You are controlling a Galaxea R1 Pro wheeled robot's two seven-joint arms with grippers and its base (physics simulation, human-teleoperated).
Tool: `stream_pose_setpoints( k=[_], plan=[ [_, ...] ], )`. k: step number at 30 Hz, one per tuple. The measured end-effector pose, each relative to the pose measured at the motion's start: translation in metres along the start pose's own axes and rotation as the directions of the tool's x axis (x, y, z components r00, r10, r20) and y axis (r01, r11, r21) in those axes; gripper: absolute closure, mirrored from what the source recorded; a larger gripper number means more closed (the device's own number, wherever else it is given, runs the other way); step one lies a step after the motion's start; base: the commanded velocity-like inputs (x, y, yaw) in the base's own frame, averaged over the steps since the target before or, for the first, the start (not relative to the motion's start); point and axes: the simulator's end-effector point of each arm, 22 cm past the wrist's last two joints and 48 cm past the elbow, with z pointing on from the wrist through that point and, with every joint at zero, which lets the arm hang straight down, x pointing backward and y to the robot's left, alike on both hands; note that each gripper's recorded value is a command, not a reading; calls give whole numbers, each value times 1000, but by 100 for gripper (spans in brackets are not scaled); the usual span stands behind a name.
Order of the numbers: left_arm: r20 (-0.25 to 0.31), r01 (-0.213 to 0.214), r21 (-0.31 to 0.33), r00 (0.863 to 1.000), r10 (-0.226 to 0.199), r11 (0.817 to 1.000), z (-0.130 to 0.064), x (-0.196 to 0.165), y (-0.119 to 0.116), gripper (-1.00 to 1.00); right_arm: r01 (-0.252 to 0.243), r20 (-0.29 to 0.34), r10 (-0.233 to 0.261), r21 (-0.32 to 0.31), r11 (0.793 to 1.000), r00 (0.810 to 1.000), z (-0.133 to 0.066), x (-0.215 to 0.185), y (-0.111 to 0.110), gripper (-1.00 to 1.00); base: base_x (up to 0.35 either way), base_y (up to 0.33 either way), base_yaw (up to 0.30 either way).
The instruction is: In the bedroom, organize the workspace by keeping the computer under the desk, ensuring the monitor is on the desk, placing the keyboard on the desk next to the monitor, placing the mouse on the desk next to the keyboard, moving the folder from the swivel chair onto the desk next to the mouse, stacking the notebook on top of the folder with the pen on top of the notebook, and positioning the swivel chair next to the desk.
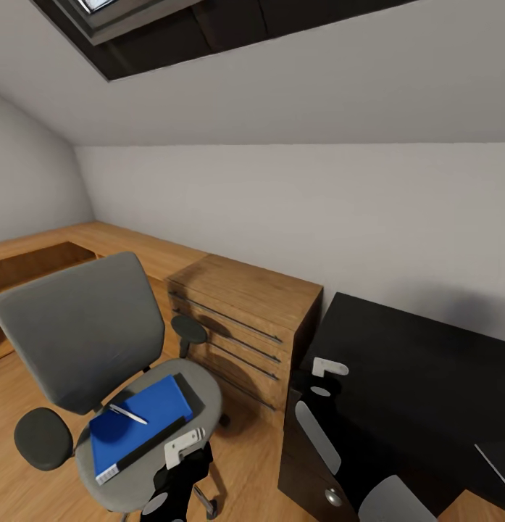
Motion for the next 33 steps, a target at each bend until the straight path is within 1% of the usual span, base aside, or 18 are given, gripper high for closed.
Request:
stream_pose_setpoints(
  k=[4,17,23,33],
  plan=[
    [0,0,0,1000,0,1000,0,0,0,-100,1,-15,-1,14,1000,1000,4,6,-5,-100,0,0,0],
    [0,0,0,1000,0,1000,0,0,0,-100,4,-23,-4,20,1000,1000,6,9,-8,-100,1,0,0],
    [0,0,-1,1000,0,1000,0,0,0,-100,6,-25,-5,21,1000,1000,6,10,-8,-100,149,0,0],
    [-1,0,-2,1000,0,1000,0,0,1,-100,6,-26,-5,22,1000,1000,6,11,-8,-100,20,0,0]
  ],
)
